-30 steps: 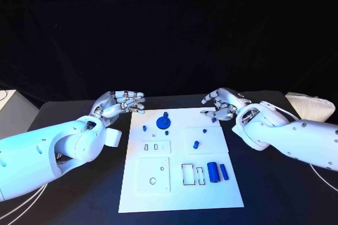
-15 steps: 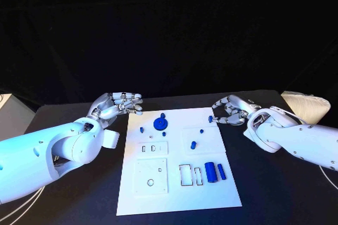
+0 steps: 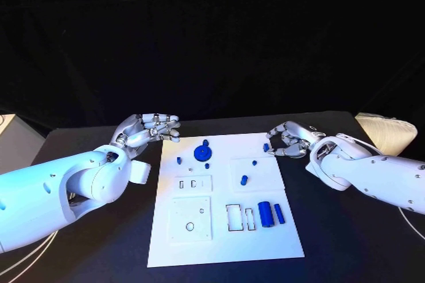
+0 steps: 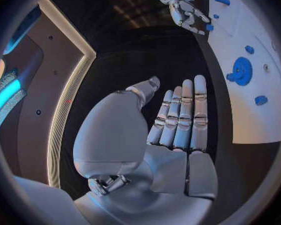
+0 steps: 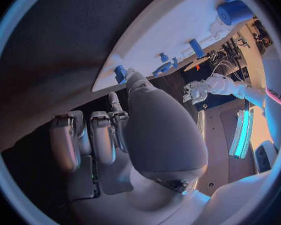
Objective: Assemble the parts on the task board
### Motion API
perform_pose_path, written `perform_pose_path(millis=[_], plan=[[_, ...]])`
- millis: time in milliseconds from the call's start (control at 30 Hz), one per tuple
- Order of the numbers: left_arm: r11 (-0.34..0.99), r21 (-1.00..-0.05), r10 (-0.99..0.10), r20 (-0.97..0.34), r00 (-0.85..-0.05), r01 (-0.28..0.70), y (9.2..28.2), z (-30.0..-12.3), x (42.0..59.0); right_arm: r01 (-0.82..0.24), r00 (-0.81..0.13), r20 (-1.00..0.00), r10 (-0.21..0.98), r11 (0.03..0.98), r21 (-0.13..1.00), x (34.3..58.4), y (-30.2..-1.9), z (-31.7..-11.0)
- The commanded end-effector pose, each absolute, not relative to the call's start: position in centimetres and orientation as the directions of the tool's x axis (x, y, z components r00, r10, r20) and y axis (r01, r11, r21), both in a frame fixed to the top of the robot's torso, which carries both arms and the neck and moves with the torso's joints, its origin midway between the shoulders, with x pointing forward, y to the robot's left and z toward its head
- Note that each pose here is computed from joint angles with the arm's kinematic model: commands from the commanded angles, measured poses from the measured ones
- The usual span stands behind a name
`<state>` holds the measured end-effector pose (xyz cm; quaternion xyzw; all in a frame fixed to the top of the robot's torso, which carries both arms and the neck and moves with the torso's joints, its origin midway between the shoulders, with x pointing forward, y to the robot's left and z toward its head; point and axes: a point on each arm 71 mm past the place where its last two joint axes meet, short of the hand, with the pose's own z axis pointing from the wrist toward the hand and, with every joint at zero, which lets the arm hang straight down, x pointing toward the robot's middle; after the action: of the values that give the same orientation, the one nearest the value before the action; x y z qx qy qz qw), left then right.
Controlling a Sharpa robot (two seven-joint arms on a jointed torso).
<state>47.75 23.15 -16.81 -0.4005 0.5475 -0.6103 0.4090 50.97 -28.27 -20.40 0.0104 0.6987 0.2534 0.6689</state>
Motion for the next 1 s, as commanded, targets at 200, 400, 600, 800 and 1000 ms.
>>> perform_pose_path(millis=[200, 400, 600, 800, 1000], plan=[[-0.074, -0.995, -0.931, 0.045, -0.362, 0.066, 23.0, -16.71, 47.71, -0.351, -0.128, -0.935, 0.329, 0.867, 0.354, 51.01, -27.7, -20.82], [-0.073, -0.995, -0.931, 0.044, -0.361, 0.066, 23.03, -16.71, 47.71, -0.357, -0.138, -0.935, 0.328, 0.864, 0.356, 51.01, -27.36, -21.01], [-0.072, -0.995, -0.932, 0.044, -0.361, 0.065, 23.05, -16.72, 47.71, -0.356, -0.149, -0.934, 0.325, 0.863, 0.357, 51.04, -27.18, -21.17], [-0.072, -0.995, -0.932, 0.043, -0.36, 0.065, 23.07, -16.72, 47.72, -0.355, -0.158, -0.934, 0.32, 0.865, 0.356, 51.08, -27.05, -21.35], [-0.071, -0.995, -0.932, 0.043, -0.36, 0.065, 23.08, -16.73, 47.72, -0.352, -0.163, -0.935, 0.314, 0.867, 0.352, 51.14, -26.97, -21.51]])
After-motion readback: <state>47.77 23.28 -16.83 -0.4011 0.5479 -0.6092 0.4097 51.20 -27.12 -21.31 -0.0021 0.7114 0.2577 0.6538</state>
